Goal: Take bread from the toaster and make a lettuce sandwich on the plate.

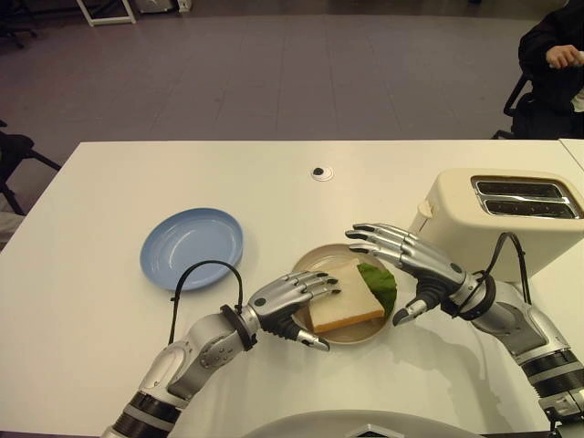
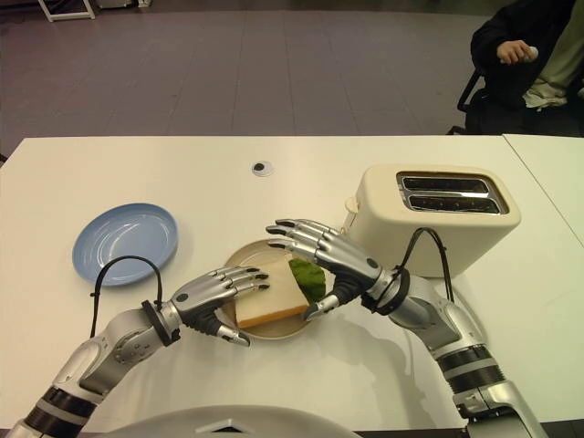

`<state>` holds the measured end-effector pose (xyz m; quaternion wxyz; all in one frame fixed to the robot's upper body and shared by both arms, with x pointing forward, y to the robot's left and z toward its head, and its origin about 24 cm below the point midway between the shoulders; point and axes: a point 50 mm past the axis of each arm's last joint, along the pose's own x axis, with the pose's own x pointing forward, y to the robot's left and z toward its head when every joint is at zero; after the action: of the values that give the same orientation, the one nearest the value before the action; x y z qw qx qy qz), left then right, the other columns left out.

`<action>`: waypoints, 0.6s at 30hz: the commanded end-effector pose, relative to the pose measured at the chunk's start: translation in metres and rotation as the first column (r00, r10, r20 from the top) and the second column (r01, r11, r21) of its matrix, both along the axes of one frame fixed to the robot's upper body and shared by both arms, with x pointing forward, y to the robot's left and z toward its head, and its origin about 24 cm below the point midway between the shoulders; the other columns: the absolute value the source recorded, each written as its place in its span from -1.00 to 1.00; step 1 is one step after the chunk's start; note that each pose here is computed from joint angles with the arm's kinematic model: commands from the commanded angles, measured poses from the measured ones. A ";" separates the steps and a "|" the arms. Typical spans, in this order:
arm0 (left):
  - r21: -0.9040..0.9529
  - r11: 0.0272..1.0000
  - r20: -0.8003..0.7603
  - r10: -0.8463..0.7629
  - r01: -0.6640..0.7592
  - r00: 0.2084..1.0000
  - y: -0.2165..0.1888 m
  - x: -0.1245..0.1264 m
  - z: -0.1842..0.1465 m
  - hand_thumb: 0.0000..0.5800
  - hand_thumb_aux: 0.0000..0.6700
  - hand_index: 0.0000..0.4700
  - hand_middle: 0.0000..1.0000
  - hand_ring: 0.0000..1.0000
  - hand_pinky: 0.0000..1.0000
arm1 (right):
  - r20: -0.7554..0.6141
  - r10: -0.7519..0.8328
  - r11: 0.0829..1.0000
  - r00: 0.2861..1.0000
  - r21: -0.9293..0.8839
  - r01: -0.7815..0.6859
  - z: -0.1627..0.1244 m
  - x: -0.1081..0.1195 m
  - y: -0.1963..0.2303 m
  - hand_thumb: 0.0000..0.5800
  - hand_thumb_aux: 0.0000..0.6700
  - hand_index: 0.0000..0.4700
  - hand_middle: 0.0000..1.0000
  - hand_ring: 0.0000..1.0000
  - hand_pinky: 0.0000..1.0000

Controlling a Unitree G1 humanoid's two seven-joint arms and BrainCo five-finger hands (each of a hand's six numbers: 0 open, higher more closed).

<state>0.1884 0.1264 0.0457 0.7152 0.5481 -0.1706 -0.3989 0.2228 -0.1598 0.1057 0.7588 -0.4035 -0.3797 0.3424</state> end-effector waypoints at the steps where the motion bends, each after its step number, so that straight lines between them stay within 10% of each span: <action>1: 0.103 0.994 0.000 0.039 -0.039 0.999 0.001 -0.005 -0.015 -1.00 -1.00 -1.00 -1.00 -1.00 -1.00 | -0.023 -0.032 0.999 0.999 0.026 0.032 0.006 0.002 -0.009 -1.00 -1.00 -1.00 -1.00 -1.00 -1.00; 18: -0.115 0.985 0.301 0.156 -0.126 0.941 -0.004 0.009 0.030 -1.00 -1.00 -1.00 -1.00 -1.00 -1.00 | -0.073 -0.037 0.998 0.997 0.040 0.040 0.003 0.004 -0.012 -1.00 -1.00 -1.00 -1.00 -1.00 -1.00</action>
<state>0.1962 0.1174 0.0673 0.7237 0.5856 -0.2530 -0.2633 0.2261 -0.1682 0.1096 0.7814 -0.3851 -0.3610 0.3330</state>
